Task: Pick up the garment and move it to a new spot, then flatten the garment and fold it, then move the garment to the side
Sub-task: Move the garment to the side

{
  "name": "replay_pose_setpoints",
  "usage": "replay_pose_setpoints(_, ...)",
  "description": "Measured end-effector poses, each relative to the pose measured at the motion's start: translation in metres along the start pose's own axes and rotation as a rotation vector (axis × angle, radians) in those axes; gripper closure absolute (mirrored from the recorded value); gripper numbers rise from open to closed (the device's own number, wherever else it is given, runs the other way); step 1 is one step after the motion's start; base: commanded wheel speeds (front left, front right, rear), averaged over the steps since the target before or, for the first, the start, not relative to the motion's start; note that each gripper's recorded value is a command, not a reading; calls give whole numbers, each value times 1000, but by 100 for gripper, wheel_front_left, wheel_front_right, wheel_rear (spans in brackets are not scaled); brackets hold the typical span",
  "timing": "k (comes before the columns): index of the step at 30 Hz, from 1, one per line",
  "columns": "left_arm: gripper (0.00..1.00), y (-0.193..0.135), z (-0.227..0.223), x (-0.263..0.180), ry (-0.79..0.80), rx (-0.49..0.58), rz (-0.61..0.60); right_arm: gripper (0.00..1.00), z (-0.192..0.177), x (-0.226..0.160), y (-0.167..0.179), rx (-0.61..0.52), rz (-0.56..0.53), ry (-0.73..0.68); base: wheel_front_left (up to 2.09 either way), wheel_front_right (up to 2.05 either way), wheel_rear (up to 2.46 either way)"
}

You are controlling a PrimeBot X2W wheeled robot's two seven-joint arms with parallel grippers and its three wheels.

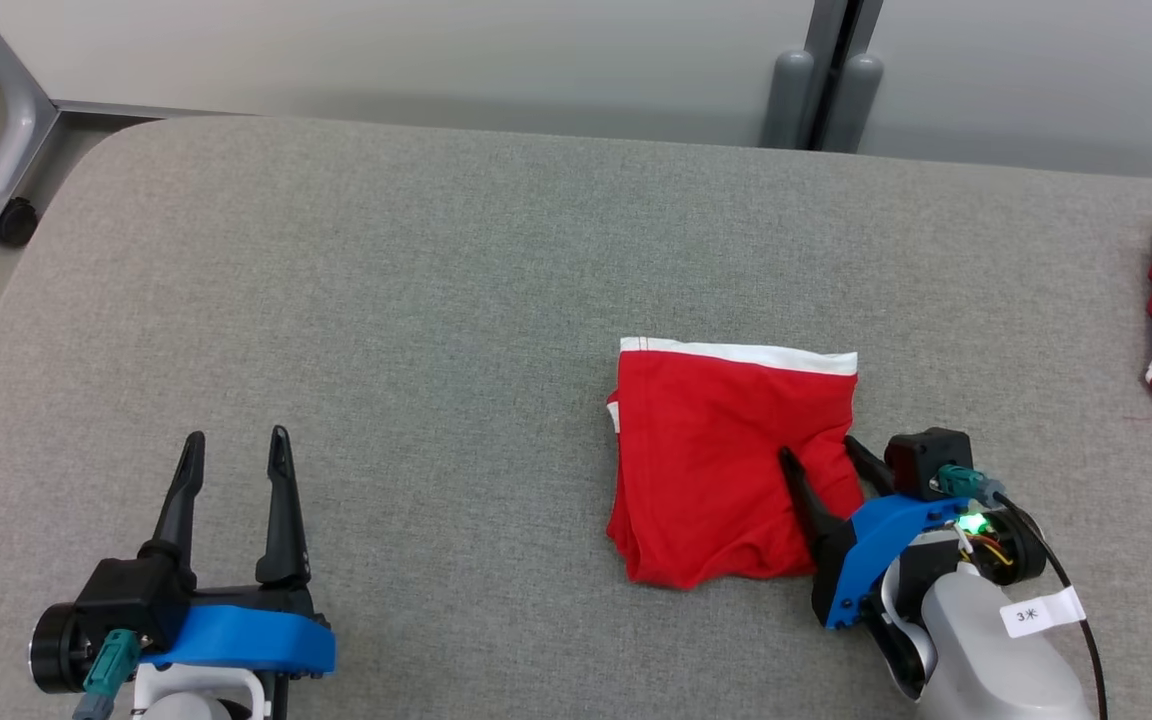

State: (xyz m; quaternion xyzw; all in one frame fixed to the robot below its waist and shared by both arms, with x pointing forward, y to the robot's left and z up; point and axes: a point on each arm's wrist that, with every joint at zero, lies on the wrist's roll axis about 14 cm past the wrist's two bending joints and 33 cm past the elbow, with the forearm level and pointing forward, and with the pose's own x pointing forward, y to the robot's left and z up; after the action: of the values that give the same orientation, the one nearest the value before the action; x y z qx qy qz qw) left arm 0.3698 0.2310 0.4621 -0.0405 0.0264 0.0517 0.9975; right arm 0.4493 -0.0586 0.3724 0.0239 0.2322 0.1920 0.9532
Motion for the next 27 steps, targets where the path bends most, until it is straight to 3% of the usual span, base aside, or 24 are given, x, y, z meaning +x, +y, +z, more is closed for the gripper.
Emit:
replay_pose_setpoints(1, 0, 0, 0, 0, -1, -1, -1, 51, 0, 0, 1, 6, 2, -1, 0, 0, 0)
replay_pose_setpoints(2, 0, -1, 1, 0, -2, -2, -3, 91, -1, 0, 2, 9, 5, 2, 0, 0, 0)
replay_pose_setpoints(3, 0, -2, 1, 0, -3, -3, -5, 100, -1, -1, 3, 12, 8, 3, 0, 0, 0)
replay_pose_setpoints(13, 0, -31, -4, 20, 2, -14, -89, 100, 15, -8, -26, 18, -61, -84, 0, 0, 0)
replay_pose_setpoints(27, 0, -98, -18, 74, 4, -15, -283, 100, 26, -59, -156, -64, -343, -146, 0, 0, 0)
